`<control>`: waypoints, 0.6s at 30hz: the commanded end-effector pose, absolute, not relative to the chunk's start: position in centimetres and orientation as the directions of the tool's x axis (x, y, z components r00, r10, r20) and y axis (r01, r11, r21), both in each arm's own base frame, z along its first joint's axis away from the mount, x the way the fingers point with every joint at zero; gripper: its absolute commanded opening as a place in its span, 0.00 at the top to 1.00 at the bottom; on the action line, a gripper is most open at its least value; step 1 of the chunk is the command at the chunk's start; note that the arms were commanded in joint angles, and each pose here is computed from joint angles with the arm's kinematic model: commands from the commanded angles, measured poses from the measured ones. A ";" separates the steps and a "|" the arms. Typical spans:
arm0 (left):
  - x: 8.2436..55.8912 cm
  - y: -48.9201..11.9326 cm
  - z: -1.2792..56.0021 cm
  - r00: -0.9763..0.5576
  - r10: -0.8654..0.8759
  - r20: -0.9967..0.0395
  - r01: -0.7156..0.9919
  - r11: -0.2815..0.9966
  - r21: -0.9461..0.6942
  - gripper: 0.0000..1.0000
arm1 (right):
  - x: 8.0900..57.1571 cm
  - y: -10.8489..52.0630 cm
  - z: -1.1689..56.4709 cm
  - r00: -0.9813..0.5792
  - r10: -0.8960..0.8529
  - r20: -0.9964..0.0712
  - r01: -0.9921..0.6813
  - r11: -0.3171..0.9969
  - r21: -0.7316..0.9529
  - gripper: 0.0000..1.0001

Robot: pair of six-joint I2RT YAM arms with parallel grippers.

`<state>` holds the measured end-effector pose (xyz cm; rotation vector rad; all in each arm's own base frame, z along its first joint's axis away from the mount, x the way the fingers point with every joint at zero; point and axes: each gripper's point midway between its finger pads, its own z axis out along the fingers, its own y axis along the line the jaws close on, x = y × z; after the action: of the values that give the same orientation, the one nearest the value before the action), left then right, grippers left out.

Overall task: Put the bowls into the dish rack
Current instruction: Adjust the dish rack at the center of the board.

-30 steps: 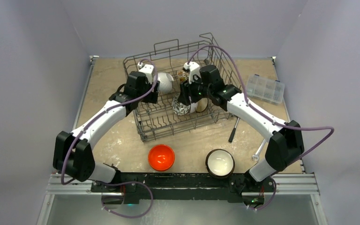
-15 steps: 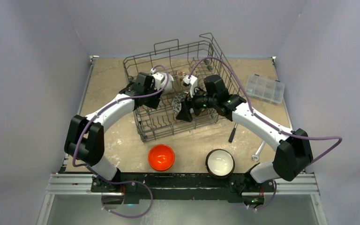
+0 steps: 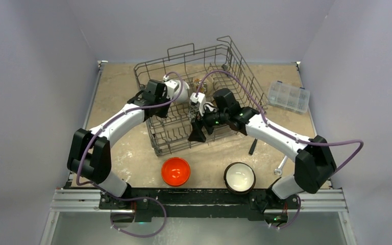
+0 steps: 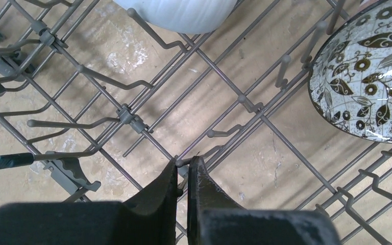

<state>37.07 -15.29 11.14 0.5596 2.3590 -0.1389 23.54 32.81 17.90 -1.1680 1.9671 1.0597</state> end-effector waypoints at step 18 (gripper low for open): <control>33.1 -14.9 10.5 -0.651 0.424 -0.629 0.424 0.891 0.161 1.00 | 18.8 36.0 17.3 -0.178 -0.490 -0.853 -0.984 0.086 0.156 0.09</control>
<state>33.77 -16.70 11.04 0.6293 2.3229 -0.1008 20.06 35.08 17.56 -1.3712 1.8190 1.0331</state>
